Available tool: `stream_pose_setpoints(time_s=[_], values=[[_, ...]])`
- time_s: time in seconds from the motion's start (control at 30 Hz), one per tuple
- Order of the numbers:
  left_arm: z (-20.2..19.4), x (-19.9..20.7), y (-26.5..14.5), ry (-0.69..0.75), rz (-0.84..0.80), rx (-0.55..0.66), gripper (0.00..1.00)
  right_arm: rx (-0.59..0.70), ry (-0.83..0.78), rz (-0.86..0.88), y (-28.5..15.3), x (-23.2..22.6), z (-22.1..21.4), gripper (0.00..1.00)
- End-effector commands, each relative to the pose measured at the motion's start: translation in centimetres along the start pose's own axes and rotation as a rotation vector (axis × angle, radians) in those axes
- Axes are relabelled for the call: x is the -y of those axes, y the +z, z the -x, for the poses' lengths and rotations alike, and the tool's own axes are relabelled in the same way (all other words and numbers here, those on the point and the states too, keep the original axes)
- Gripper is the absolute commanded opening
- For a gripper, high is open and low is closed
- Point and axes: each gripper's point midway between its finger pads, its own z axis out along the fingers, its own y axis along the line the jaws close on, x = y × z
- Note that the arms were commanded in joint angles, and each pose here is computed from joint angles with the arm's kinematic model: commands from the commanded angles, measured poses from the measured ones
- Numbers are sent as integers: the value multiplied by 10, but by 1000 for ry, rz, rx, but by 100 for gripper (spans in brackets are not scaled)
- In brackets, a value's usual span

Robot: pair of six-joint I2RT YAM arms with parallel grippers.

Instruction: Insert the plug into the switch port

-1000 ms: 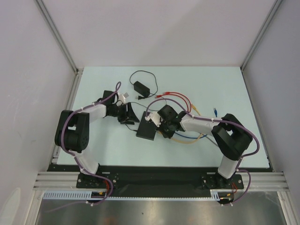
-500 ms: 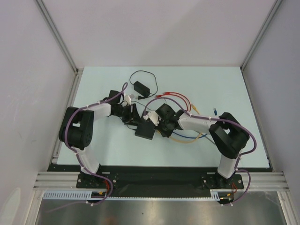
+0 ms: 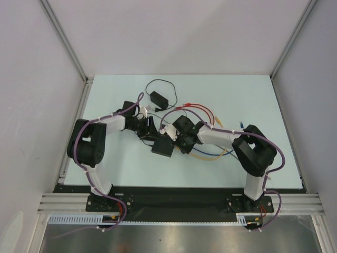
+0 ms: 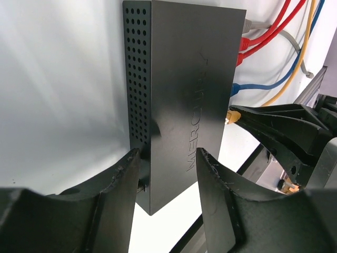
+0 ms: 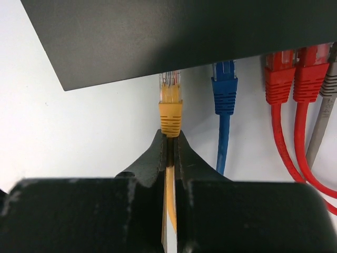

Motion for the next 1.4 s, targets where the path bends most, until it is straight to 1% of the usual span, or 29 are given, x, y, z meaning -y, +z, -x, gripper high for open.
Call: stream_pose_setpoints(time_s=[0.0, 0.07, 0.1, 0.2, 0.33, 0.5, 0.77, 0.97, 1.03, 1.17, 1.3, 1.37], values=[[8, 17, 3, 46, -58, 5, 51, -9, -24, -2, 11, -2, 5, 0], [5, 20, 5, 53, -69, -6, 47, 2, -22, -9, 12, -1, 9, 0], [3, 21, 6, 55, -75, -13, 43, 10, -19, -15, 12, 1, 12, 0], [-6, 26, 11, 63, -94, -47, 38, 33, -23, -14, 13, 0, 19, 0], [-17, 35, 20, 69, -128, -85, 36, 60, -31, -12, 14, -1, 30, 0], [-28, 43, 27, 44, -180, -119, 33, 95, -44, -2, 18, -3, 43, 0], [-41, 53, 37, 56, -204, -163, 30, 127, -56, -1, 32, -6, 70, 0], [-51, 56, 40, 50, -216, -181, 27, 174, -55, -14, 32, -1, 92, 0], [-53, 55, 40, 44, -217, -185, 28, 181, -57, -15, 31, -1, 96, 0], [-44, 53, 36, 50, -205, -158, 32, 172, -70, -42, 26, 4, 87, 0], [-19, 41, 22, 45, -182, -88, 39, 149, -58, -56, 18, 19, 66, 0], [-10, 36, 17, 64, -168, -80, 40, 112, -43, -40, 18, 24, 53, 0]])
